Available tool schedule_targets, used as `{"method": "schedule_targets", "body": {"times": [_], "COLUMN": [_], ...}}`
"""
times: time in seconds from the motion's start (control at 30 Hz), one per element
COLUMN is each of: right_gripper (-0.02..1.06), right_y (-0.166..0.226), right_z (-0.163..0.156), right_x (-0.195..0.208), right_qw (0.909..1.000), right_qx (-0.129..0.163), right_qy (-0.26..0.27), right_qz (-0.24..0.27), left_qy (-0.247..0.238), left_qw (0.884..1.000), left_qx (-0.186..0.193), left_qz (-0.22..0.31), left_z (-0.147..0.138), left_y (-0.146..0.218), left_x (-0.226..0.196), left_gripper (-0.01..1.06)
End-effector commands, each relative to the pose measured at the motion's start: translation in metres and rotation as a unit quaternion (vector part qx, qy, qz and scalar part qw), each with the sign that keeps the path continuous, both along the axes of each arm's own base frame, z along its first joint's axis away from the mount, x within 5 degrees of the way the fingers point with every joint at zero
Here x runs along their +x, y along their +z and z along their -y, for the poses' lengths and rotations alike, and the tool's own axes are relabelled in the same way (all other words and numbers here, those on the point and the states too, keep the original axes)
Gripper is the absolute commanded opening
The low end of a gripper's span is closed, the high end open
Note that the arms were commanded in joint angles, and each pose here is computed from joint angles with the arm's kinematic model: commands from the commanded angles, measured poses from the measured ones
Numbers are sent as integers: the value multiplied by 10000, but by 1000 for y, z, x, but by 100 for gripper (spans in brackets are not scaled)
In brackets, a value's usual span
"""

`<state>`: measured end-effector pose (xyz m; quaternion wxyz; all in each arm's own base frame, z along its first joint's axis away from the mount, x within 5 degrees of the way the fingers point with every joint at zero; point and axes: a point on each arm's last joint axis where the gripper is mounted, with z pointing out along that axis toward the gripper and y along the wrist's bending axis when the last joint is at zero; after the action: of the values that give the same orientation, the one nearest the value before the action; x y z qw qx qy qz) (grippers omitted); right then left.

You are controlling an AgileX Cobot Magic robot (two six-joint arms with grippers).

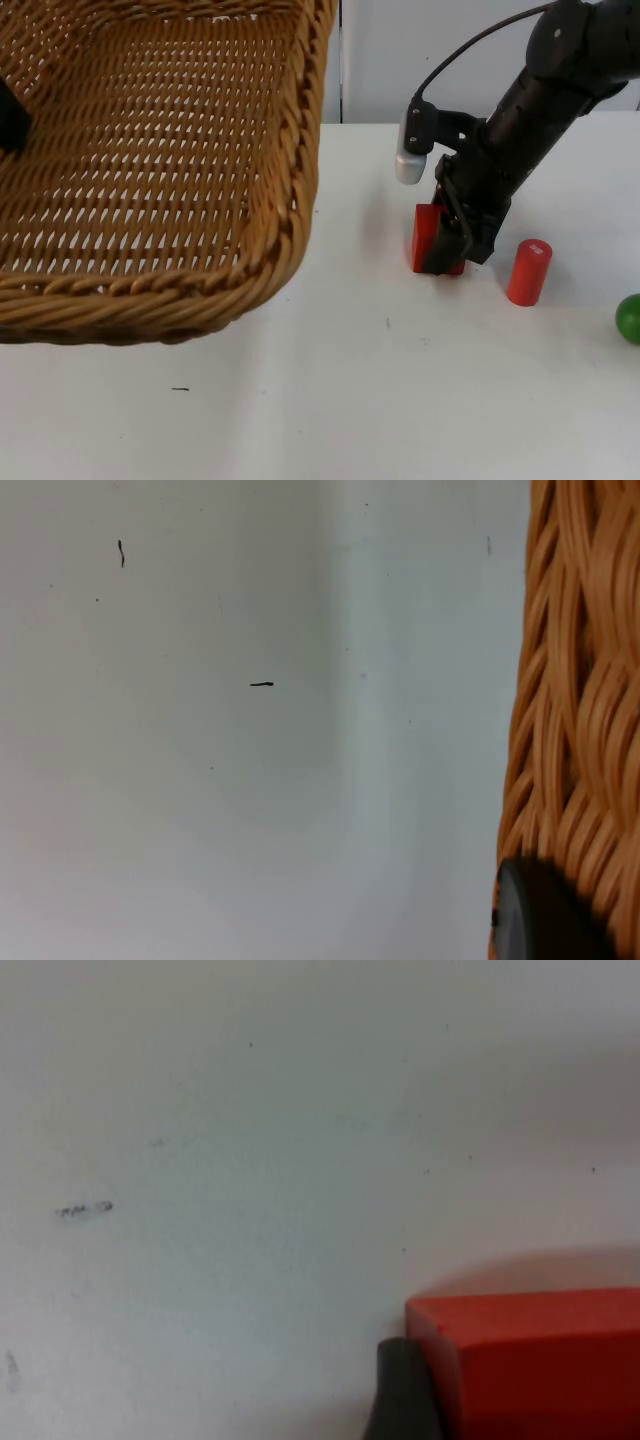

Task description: Pick up the basket with the left hand and place the object to the left of the red cylinder into the basket with the right hand.

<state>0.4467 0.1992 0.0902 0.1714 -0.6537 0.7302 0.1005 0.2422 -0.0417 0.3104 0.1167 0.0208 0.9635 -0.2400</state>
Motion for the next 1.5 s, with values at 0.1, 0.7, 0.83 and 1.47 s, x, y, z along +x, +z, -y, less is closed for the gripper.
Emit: {"method": "schedule_targets", "body": {"times": [0.1,0.7,0.83,1.47], "right_gripper": [0,0,0,0], "right_y": [23,134,159,264], "right_z": [-4,3,11,32], "right_x": [-3,-32,-39,-91], "right_qw": [9999,9994,9987,9831], "right_qx": [73,351,193,702], "right_qy": [108,-22,-472,-1681], "right_qz": [81,38,52,171], "left_qy": [60,137,136,85], "left_qw": [9997,9998,9998,9999], "left_qx": [-222,-171,-161,-59], "left_qz": [3,-43,-43,-25], "left_z": [4,3,3,1], "left_y": [4,4,4,3], "left_x": [-2,-2,-2,-2], "left_gripper": [0,0,0,0]}}
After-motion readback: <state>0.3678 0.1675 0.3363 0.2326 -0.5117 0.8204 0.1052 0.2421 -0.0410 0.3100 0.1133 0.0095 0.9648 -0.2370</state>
